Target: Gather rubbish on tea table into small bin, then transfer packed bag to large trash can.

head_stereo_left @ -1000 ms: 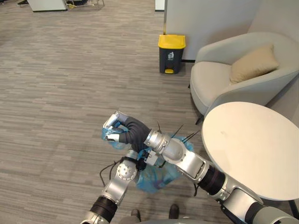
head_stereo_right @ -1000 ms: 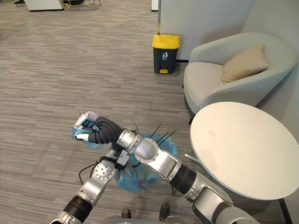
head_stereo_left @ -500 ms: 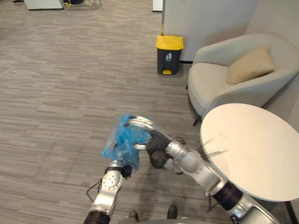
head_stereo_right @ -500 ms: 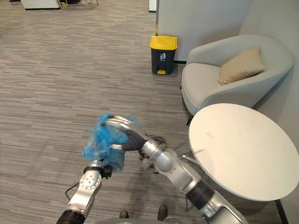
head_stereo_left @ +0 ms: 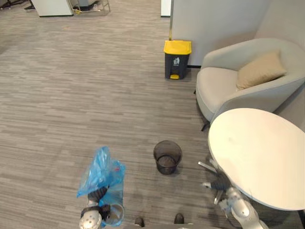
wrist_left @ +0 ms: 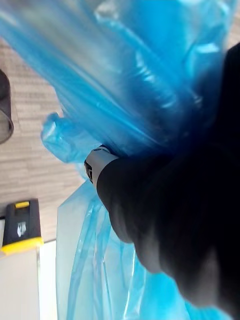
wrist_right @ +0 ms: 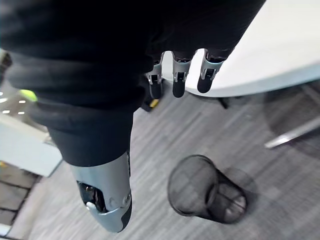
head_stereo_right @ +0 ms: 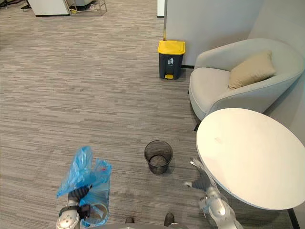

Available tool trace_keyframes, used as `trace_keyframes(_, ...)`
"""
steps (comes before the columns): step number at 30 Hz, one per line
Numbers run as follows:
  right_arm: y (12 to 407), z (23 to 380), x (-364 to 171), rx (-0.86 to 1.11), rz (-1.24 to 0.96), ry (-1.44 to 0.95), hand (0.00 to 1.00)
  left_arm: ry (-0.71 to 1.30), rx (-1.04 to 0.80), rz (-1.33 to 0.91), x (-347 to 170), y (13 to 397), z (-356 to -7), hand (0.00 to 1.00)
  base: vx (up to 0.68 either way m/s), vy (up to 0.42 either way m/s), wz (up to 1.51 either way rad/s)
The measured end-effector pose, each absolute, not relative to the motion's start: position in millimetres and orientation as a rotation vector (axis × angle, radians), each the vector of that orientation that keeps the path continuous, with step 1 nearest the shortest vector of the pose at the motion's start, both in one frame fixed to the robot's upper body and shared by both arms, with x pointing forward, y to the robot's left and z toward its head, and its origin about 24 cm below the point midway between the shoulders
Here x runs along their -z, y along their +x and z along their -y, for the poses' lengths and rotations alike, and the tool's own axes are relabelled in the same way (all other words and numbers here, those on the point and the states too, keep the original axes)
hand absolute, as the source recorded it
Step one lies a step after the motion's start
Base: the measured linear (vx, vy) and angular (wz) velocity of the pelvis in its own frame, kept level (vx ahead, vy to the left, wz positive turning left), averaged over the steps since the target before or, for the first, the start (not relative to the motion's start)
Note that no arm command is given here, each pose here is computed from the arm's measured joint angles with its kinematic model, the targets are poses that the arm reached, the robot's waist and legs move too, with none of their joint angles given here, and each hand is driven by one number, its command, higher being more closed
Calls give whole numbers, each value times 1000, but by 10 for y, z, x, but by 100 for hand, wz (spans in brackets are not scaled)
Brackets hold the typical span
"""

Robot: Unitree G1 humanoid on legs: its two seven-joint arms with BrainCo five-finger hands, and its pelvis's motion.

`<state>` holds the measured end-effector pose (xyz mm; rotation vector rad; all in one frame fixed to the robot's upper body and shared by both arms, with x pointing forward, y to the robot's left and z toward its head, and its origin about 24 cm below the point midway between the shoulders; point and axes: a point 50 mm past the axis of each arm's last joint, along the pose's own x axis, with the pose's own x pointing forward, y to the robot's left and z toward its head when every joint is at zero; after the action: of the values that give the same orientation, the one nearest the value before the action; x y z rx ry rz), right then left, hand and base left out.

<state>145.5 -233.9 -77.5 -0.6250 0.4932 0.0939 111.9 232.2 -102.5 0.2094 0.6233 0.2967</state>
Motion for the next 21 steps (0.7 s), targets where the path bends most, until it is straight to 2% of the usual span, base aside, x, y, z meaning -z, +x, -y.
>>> trace_keyframes(5,1236,2299,1018,-80,-638,-566,0,174,-281,-695,1127,979,-2293,100,17,22,29)
trace_keyframes(14,1390,2339,1029,23,-641,-555,0,120,-286,-609,1038,1275,-2227,100,24,76,97)
trace_keyframes(21,1459,2220,1040,32,-629,-507,0,139,-269,-611,1013,1236,-2232,100,171,165,27)
